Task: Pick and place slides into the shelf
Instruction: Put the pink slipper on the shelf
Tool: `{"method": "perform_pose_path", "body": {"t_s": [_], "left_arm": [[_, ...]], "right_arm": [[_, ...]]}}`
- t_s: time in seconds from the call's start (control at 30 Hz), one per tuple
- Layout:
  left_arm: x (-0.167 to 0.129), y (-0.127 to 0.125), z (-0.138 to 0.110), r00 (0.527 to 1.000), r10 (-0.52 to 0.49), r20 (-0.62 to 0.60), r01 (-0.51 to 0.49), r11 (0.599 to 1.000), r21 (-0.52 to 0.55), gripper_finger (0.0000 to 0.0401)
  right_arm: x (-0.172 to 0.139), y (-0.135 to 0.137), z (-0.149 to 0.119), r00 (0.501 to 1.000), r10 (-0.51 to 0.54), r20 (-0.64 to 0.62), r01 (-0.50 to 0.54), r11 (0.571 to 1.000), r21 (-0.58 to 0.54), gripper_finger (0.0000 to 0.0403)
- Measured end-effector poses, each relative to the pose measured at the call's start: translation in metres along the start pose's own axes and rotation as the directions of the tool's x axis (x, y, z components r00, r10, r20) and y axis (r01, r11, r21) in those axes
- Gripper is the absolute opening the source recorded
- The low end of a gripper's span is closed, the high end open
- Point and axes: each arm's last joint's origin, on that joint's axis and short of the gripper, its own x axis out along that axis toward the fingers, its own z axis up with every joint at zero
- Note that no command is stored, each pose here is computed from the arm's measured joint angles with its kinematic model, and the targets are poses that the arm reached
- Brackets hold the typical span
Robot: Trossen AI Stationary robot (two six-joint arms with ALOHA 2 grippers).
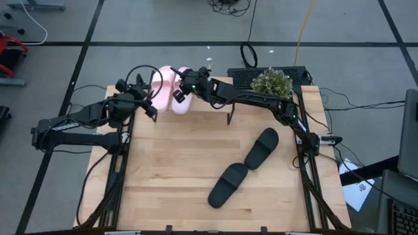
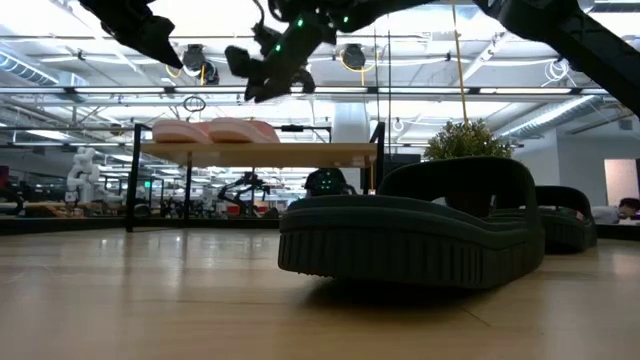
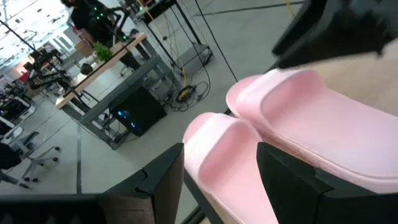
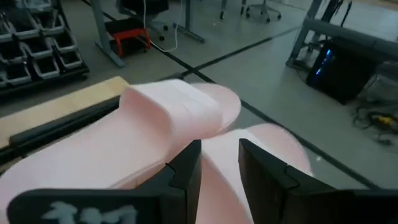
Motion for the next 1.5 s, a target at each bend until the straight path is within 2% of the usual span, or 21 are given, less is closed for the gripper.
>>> {"method": "perform_pose_path", "body": {"t_s": [0.2,0.37,0.53,0.63,0.73,0.87,1.0,1.13,1.3,1.5], "left_arm": [[0.000,-0.002,0.000,0.998,-0.056,0.006,0.056,0.998,-0.021,0.0209],[0.000,-0.003,0.000,0.995,-0.102,0.015,0.103,0.994,-0.024,0.0209],[0.000,-0.003,0.003,0.995,-0.099,0.034,0.100,0.994,-0.037,0.0209],[0.000,-0.002,0.003,0.994,-0.097,0.039,0.099,0.994,-0.035,0.0209],[0.000,-0.002,0.003,0.995,-0.095,0.040,0.096,0.995,-0.023,0.0209],[-0.002,0.000,0.003,0.997,-0.071,0.043,0.072,0.997,-0.027,0.0209],[-0.004,0.003,0.003,0.996,-0.065,0.054,0.067,0.997,-0.037,0.0209],[-0.007,0.006,0.003,0.996,-0.064,0.065,0.067,0.997,-0.045,0.0209],[-0.009,0.007,0.002,0.996,-0.062,0.072,0.065,0.997,-0.040,0.0209],[-0.008,0.007,0.002,0.996,-0.062,0.071,0.065,0.997,-0.032,0.0209]], "right_arm": [[-0.026,-0.001,0.011,0.996,-0.088,-0.024,0.084,0.990,-0.116,0.0098],[-0.047,-0.007,0.008,0.980,-0.114,-0.161,0.083,0.979,-0.186,0.0098],[-0.047,-0.013,-0.003,0.955,-0.136,-0.262,0.080,0.974,-0.214,0.0097],[-0.044,-0.017,-0.004,0.954,-0.145,-0.264,0.094,0.976,-0.196,0.0086],[-0.040,-0.021,-0.008,0.949,-0.145,-0.280,0.092,0.977,-0.193,0.0055],[-0.034,-0.026,-0.007,0.950,-0.014,-0.311,-0.024,0.993,-0.117,0.0008],[-0.020,-0.030,-0.017,0.961,0.006,-0.278,-0.027,0.997,-0.070,0.0016],[-0.011,-0.042,-0.028,0.948,-0.009,-0.318,-0.006,0.999,-0.045,0.0017],[0.004,-0.051,-0.054,0.933,-0.007,-0.361,-0.002,1.000,-0.025,0.0004],[0.009,-0.050,-0.059,0.954,0.008,-0.300,-0.013,1.000,-0.016,0.0001]]}}
